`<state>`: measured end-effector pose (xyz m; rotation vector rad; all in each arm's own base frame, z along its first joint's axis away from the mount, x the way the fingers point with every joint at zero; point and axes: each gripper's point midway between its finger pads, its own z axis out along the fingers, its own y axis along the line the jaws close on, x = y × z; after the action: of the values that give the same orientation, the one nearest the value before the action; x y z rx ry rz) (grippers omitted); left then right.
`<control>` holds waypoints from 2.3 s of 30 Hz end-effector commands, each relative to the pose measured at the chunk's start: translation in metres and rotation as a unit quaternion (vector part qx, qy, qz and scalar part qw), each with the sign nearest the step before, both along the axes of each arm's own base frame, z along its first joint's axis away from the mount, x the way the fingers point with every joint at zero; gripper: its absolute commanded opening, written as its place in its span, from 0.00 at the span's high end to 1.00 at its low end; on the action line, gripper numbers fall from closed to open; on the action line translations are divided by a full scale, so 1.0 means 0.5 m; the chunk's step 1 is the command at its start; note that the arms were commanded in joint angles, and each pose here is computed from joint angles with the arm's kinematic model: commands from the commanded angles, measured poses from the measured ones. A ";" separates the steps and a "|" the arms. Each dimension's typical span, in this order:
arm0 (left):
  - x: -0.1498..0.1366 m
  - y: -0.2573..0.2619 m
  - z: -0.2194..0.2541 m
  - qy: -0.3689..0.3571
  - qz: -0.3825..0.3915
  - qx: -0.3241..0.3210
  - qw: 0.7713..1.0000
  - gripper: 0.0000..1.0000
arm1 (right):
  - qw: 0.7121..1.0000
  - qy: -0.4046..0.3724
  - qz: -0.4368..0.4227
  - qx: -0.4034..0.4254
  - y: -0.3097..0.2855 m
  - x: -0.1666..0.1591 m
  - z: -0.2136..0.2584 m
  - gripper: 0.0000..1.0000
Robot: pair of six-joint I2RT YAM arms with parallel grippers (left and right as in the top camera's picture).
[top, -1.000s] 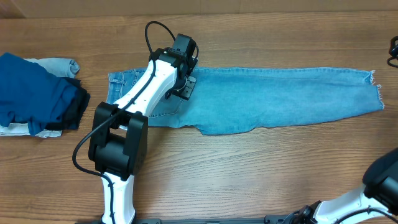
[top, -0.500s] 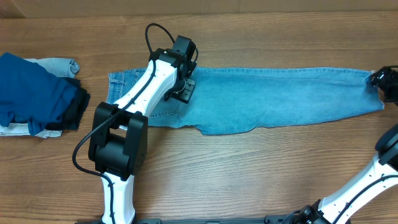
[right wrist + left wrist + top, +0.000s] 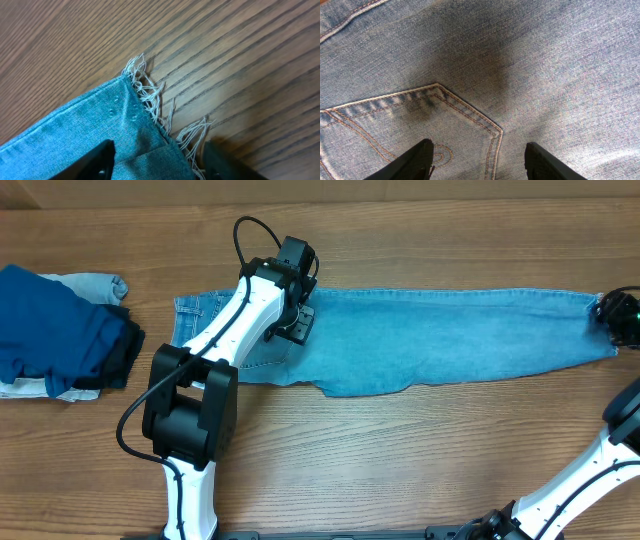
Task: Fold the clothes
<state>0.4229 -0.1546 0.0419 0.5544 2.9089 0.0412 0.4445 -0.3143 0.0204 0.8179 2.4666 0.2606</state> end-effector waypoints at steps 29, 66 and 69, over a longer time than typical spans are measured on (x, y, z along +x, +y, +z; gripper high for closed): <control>0.014 -0.015 0.017 -0.019 -0.010 -0.011 1.000 0.34 | 0.999 0.052 -0.015 -0.001 0.019 -0.017 -0.048 0.68; 0.021 -0.013 0.018 -0.026 -0.008 -0.008 1.000 0.35 | 0.989 -0.082 -0.115 -0.050 -0.036 0.118 0.073 0.96; 0.020 -0.014 0.018 -0.025 -0.008 -0.009 1.000 0.36 | 0.991 -0.069 -0.111 -0.027 -0.011 0.136 -0.009 0.96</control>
<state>0.4303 -0.1573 0.0435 0.5470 2.8779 0.0326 0.5030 -0.3335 0.0497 0.9746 2.2020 0.0956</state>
